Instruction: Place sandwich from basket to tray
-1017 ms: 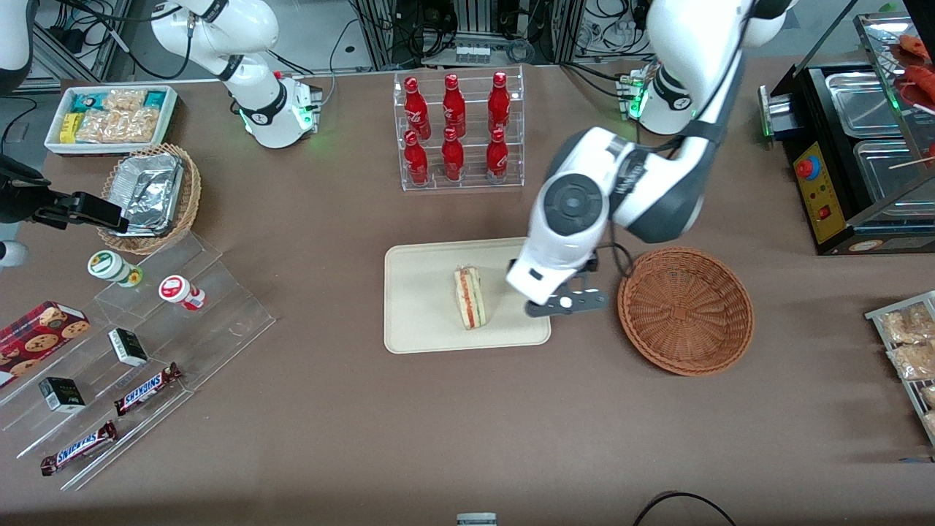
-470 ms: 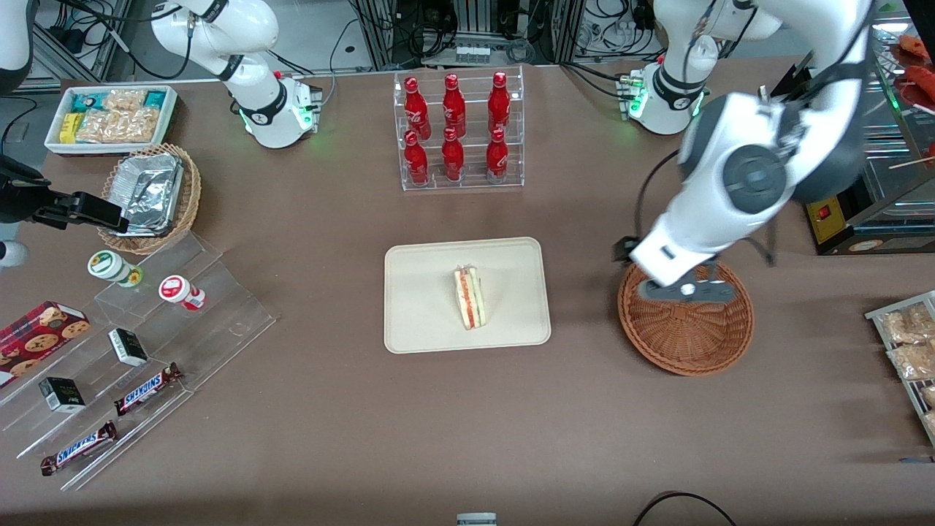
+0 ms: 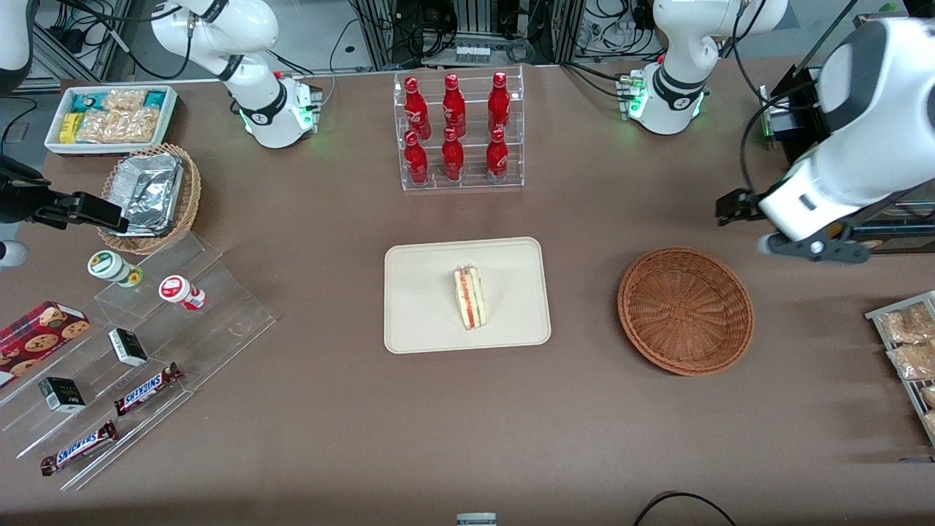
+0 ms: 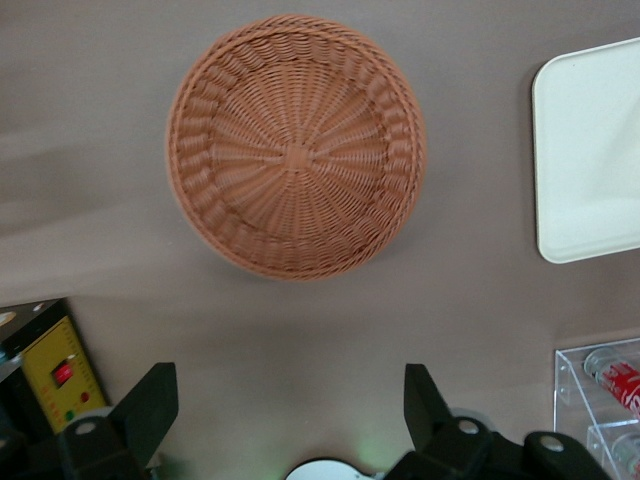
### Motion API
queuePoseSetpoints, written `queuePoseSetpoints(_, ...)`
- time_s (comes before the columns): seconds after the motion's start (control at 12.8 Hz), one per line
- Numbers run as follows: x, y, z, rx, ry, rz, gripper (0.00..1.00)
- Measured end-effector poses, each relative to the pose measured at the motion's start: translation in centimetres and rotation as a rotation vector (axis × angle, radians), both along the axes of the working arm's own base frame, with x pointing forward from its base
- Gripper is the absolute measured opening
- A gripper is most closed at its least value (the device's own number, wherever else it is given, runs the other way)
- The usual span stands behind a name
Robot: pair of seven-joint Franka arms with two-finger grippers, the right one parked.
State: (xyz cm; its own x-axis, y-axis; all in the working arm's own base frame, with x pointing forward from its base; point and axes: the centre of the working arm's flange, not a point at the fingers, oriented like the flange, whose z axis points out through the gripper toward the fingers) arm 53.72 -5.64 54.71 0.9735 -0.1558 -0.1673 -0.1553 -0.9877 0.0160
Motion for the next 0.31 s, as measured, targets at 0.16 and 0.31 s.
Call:
queuePoseSetpoints(0.16,-1.3,0.7,1.9,0.000,0.004,0.004,1.00)
queuePoseSetpoints(0.31,-2.5,1.6,3.7,0.002,0.001,0.020,1.00)
